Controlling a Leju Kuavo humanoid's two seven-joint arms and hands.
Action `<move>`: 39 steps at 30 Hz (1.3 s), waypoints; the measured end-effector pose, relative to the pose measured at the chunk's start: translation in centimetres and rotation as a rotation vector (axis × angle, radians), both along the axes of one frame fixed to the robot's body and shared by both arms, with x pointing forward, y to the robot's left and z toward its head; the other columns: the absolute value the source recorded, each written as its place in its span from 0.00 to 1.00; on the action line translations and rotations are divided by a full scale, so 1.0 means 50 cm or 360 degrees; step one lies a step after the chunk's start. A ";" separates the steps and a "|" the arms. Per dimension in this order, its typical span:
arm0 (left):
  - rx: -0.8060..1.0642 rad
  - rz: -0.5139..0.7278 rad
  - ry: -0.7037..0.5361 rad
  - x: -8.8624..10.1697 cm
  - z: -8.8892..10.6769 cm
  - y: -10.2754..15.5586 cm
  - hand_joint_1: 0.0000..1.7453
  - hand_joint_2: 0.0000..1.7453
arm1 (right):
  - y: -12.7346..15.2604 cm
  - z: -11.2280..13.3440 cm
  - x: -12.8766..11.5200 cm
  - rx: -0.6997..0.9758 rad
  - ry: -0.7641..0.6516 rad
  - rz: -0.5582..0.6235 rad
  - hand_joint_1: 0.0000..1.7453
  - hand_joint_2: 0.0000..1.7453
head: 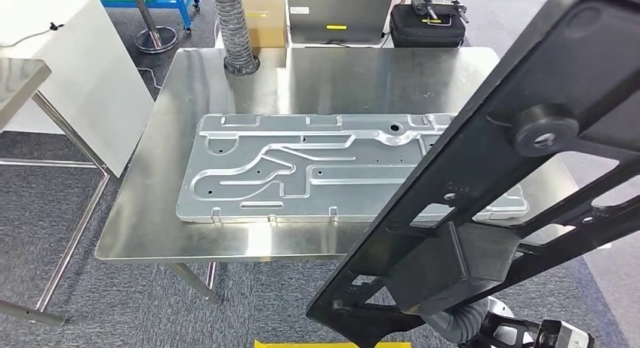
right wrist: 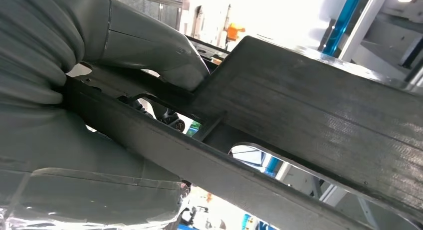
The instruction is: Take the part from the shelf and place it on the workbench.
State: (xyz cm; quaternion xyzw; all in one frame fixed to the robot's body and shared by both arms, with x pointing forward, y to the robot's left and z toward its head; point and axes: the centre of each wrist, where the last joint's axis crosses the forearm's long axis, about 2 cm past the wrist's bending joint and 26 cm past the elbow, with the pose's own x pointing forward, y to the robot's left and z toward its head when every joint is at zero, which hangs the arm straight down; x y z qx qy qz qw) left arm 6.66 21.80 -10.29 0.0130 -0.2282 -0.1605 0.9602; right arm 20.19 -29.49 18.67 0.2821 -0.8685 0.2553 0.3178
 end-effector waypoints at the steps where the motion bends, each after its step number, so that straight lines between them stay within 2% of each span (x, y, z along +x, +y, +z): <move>1: 0.0000 0.0000 -0.0001 0.001 0.000 0.000 0.00 1.00 | 0.000 0.000 0.000 -0.0001 0.0000 0.0000 1.00 1.00; 28: -0.0007 0.0004 -0.0006 0.001 0.000 0.000 0.00 1.00 | -0.001 -0.002 0.012 -0.0027 0.0017 -0.0014 1.00 1.00; 39: -0.0016 0.0000 -0.0028 0.003 0.000 0.000 0.00 1.00 | 0.005 0.019 0.036 -0.0148 0.0011 -0.0093 1.00 1.00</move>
